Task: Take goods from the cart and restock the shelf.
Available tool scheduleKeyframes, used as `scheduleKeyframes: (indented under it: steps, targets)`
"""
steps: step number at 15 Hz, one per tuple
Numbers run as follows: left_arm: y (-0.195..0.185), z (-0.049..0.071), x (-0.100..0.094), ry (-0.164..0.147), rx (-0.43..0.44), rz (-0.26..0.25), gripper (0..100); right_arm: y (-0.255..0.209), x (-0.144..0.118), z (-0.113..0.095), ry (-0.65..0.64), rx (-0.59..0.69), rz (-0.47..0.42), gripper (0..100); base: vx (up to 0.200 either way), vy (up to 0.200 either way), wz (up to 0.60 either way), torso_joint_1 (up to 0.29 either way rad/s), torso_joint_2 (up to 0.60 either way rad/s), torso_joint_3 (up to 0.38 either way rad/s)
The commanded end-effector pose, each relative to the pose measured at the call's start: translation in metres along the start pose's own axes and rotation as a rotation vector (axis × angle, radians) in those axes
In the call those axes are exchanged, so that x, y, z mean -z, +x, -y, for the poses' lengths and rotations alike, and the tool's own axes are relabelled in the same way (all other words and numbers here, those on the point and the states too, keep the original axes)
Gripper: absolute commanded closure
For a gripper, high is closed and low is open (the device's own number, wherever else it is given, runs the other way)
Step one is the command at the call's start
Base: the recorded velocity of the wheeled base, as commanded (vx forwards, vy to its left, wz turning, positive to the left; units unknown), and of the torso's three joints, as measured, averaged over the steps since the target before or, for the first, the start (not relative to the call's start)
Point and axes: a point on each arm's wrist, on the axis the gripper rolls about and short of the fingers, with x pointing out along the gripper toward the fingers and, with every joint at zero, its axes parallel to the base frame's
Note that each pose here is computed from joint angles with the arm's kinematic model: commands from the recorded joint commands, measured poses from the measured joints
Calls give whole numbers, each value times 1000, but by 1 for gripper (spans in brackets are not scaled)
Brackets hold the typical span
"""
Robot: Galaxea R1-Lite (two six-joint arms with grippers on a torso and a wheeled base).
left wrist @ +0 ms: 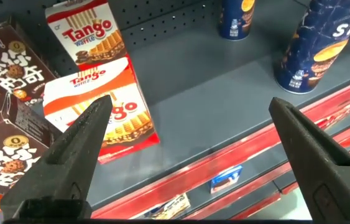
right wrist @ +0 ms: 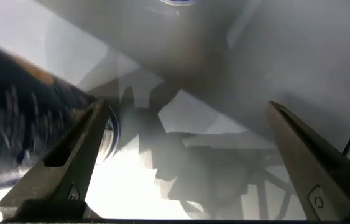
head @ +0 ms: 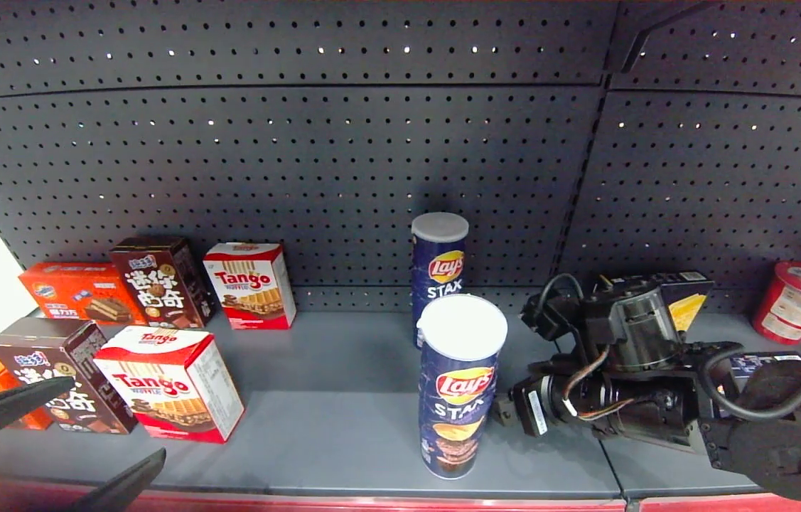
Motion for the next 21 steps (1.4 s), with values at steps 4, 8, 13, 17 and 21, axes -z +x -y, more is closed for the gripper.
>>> scheduleKeyframes:
  steps: [4,8,13,17,21]
  targets:
    - [-3,0,5,-2,-3,-1,0,-14,2,3,9,6,14,0,0,0,0,0,0,0]
    - [-3,-1,5,-3,-10,1,0,-35,9,0,-4,-12,24,0,0,0,0,0,0,0]
    - [-5,-1,5,-8,-10,6,0,-33,7,-6,-17,-32,29,0,0,0,0,0,0,0]
    - [-6,-1,10,-10,-10,1,0,-27,7,-9,-21,-38,21,0,0,0,0,0,0,0]
    - [-8,0,12,-11,-10,1,0,-24,6,-9,-21,-36,21,0,0,0,0,0,0,0]
